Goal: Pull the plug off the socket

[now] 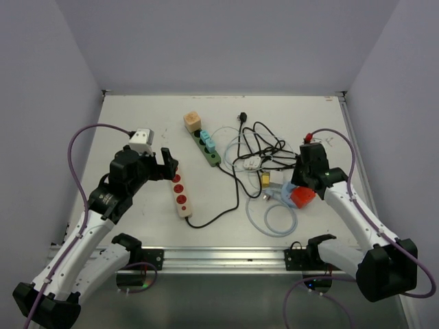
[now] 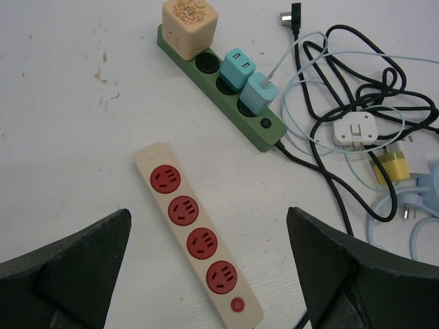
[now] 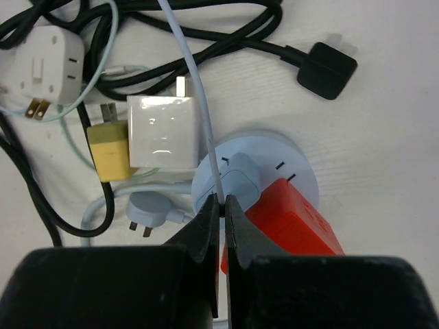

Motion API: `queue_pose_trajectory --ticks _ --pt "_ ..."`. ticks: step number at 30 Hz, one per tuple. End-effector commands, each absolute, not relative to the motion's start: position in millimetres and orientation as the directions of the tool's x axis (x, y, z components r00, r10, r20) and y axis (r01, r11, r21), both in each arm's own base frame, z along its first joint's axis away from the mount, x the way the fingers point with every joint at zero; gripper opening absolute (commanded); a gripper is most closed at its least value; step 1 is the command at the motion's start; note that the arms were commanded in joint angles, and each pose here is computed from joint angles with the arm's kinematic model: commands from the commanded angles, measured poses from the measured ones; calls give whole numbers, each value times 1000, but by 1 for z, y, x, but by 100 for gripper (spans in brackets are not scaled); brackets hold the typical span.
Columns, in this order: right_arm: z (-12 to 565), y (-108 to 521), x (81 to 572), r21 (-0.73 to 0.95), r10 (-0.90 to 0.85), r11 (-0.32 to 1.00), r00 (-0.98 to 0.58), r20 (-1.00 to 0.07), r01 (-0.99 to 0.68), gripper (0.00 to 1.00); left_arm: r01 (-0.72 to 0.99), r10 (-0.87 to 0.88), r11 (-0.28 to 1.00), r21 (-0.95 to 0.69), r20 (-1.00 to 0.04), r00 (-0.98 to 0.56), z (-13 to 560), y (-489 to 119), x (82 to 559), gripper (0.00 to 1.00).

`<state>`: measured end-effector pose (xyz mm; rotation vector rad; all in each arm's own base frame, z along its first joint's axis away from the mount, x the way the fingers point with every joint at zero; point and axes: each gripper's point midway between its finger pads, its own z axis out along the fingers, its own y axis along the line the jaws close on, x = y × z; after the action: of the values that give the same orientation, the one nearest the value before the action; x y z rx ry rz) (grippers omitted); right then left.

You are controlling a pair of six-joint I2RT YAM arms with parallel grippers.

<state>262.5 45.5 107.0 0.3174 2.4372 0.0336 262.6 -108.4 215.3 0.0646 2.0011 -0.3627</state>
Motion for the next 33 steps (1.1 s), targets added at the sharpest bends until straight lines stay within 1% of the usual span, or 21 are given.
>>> queue_pose_trajectory --ticks 1,2,3,4,8,12,13,15,17,18,19,20,23,26,27,29,30,32,33 --pt "153 115 296 266 165 963 -688 -707 -44 0 205 -111 956 -210 -905 -411 223 -105 265 100" --pt "156 128 298 250 120 964 -683 -721 -94 0 200 -110 958 -207 -905 -410 223 -103 265 100" --pt "156 135 300 225 96 969 -680 -727 -104 0 198 -111 958 -207 -905 -410 223 -103 265 99" --pt "155 154 297 230 64 961 -688 -723 -153 0 196 -109 959 -204 -905 -412 222 -102 265 100" --pt "153 201 306 316 63 919 -703 -708 -237 0 185 -109 962 -201 -903 -415 221 -101 266 100" --pt "157 203 310 298 51 924 -695 -718 -240 0 181 -105 963 -198 -900 -423 218 -101 267 100" --pt "159 200 312 278 40 930 -685 -727 -240 5 182 -103 964 -196 -900 -424 217 -101 267 100" --pt "163 195 310 255 24 936 -681 -732 -241 6 181 -105 963 -198 -900 -423 218 -101 267 100" --pt "164 190 305 229 -5 941 -687 -726 -248 19 182 -105 963 -198 -899 -425 217 -101 267 100" --pt "170 188 303 227 -7 940 -677 -736 -256 24 184 -104 963 -198 -900 -424 218 -101 267 100" --pt "170 186 302 219 -12 942 -676 -737 -255 33 183 -103 963 -198 -897 -429 216 -102 268 100" --pt "169 182 298 202 -28 945 -678 -735 -258 36 186 -101 962 -198 -897 -430 216 -102 267 100" --pt "172 173 290 177 -48 950 -681 -731 -257 40 189 -100 962 -199 -896 -433 215 -103 267 100" --pt "176 160 281 167 -26 963 -683 -730 -214 46 189 -100 961 -200 -894 -436 215 -103 268 100" --pt "177 153 280 153 -14 970 -678 -735 -187 51 190 -99 961 -200 -893 -439 213 -104 267 99" --pt "183 140 272 154 32 980 -671 -741 -124 57 191 -100 961 -202 -892 -440 213 -104 267 100" --pt "185 129 271 134 53 988 -661 -748 -73 62 192 -101 960 -203 -893 -439 214 -104 267 100" --pt "186 115 261 139 111 990 -667 -737 11 68 202 -101 957 -207 -892 -440 214 -106 267 100" --pt "186 107 258 127 132 990 -663 -737 56 73 211 -98 955 -209 -893 -439 215 -108 266 100"
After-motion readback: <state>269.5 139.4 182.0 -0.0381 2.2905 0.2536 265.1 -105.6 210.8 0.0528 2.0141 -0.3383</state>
